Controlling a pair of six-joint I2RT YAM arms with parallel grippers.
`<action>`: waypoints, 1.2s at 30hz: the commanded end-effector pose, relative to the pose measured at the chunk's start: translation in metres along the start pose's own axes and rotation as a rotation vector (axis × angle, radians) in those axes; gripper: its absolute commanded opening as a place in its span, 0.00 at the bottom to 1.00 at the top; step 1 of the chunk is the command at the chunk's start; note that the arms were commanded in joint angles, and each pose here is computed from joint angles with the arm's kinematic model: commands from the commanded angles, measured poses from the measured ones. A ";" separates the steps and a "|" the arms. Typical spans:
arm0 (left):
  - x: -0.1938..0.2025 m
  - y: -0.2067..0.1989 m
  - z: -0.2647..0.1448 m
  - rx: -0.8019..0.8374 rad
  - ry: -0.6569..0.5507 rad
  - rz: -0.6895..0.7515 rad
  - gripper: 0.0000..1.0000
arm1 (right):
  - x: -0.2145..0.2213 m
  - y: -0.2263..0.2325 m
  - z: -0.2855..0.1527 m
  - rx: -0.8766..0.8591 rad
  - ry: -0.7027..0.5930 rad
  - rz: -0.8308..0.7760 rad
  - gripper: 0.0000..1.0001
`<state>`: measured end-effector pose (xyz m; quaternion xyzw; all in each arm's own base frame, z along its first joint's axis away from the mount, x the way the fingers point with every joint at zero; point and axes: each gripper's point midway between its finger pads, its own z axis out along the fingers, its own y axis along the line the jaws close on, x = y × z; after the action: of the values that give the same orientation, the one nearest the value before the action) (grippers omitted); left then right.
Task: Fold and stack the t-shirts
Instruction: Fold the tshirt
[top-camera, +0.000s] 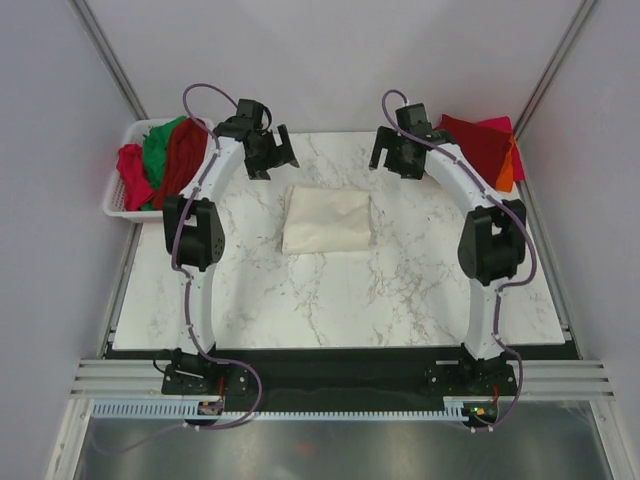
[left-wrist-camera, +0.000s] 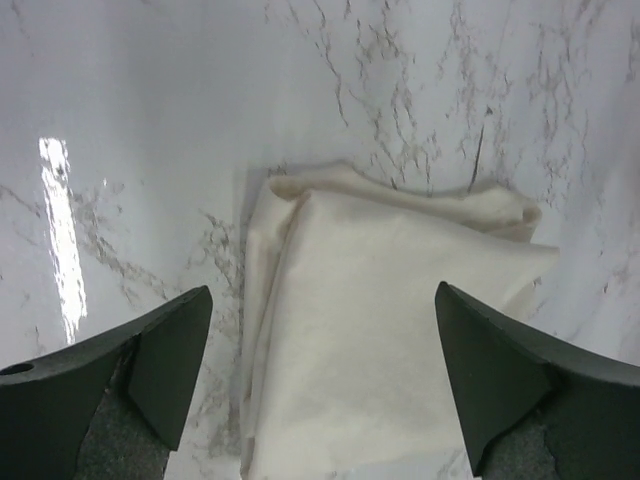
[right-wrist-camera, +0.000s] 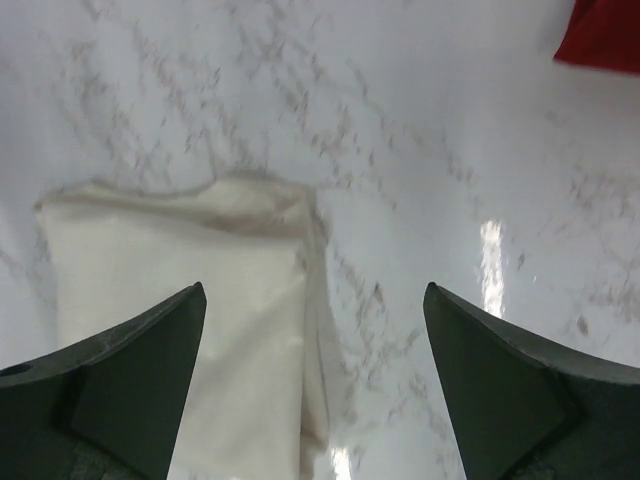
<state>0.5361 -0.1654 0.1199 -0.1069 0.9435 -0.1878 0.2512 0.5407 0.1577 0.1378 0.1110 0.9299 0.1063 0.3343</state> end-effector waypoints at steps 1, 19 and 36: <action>-0.004 -0.049 -0.078 0.101 -0.089 0.113 1.00 | -0.008 0.072 -0.094 -0.283 -0.156 -0.040 0.98; 0.125 -0.151 -0.015 0.402 0.139 0.187 0.80 | 0.155 0.071 -0.117 -0.711 0.129 -0.017 0.06; 0.146 -0.104 0.054 0.254 0.193 0.190 0.78 | 0.259 0.010 -0.002 -0.547 0.393 0.210 0.00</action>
<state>0.4372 -0.3250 0.0497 0.0296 0.9404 -0.3010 0.1557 0.3505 0.2665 0.0212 0.0662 0.8686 0.4687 0.1462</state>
